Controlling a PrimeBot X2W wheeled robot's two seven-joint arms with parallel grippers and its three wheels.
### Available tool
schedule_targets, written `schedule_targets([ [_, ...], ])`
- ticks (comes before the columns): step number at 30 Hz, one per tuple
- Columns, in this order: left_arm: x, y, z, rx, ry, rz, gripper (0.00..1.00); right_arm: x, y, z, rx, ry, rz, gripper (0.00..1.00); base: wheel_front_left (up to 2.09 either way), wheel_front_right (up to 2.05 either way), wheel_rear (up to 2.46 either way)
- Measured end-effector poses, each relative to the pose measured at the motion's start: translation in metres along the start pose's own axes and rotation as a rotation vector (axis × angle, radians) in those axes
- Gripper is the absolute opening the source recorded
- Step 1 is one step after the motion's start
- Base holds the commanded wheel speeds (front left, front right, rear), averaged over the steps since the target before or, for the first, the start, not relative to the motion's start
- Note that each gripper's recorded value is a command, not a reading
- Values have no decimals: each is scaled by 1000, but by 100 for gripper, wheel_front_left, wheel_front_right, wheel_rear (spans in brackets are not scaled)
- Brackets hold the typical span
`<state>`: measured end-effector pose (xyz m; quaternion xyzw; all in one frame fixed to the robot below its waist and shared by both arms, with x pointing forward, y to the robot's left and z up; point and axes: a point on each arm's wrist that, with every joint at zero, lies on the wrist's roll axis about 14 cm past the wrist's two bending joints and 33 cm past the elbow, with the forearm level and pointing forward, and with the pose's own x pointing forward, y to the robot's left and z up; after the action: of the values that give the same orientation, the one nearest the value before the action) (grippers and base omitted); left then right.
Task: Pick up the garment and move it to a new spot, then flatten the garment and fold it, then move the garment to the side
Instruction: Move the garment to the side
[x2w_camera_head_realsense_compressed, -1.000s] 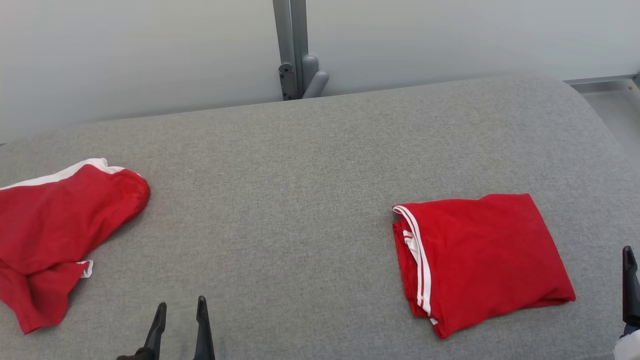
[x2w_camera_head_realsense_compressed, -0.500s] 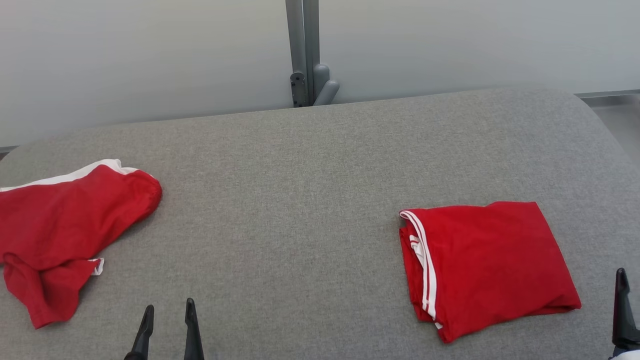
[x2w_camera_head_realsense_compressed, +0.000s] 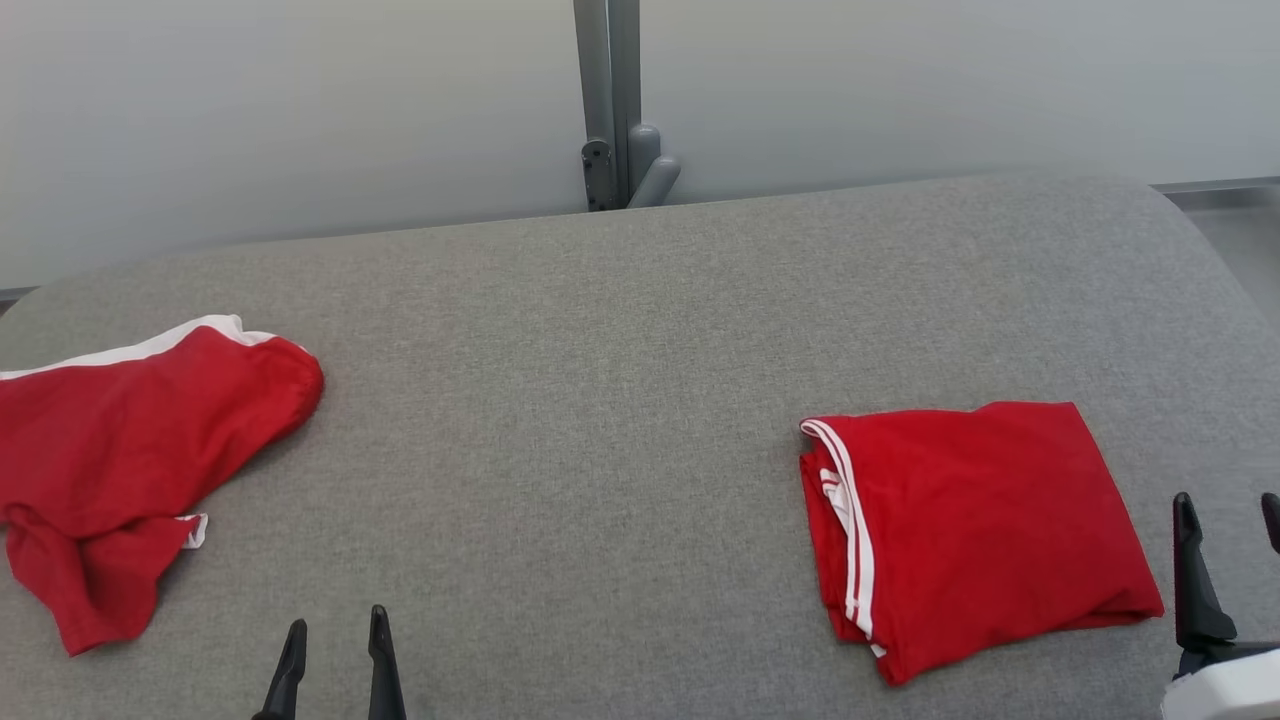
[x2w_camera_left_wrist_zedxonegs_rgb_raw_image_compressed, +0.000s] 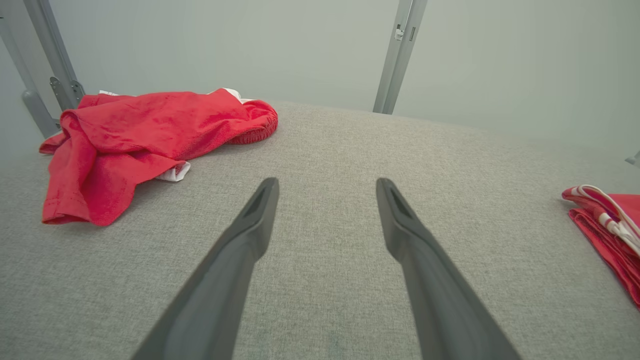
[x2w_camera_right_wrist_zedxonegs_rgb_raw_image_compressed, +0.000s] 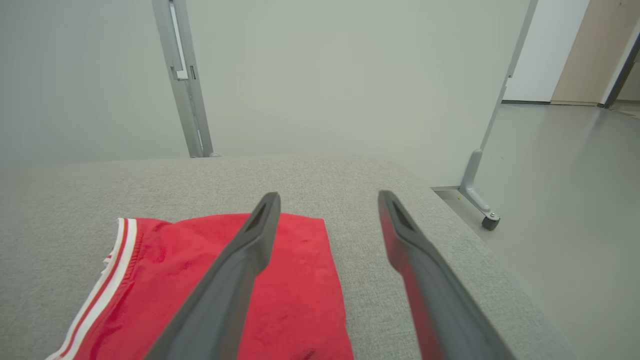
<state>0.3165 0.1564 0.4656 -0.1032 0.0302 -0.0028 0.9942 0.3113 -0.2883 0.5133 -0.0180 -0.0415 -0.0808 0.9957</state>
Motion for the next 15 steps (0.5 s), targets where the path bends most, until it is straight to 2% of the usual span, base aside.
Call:
schedule_targets([
  [6,2,-3,-4,-2,14,-3,100,19,7,-8,11,50,94,100,0,0,0],
  [10,7,-5,-7,-4,26,-7,100,47,2,4,-22,66,140,100,0,0,0],
  [15,18,-8,-9,-8,33,-13,100,57,-6,-35,14,278,137,100,0,0,0],
])
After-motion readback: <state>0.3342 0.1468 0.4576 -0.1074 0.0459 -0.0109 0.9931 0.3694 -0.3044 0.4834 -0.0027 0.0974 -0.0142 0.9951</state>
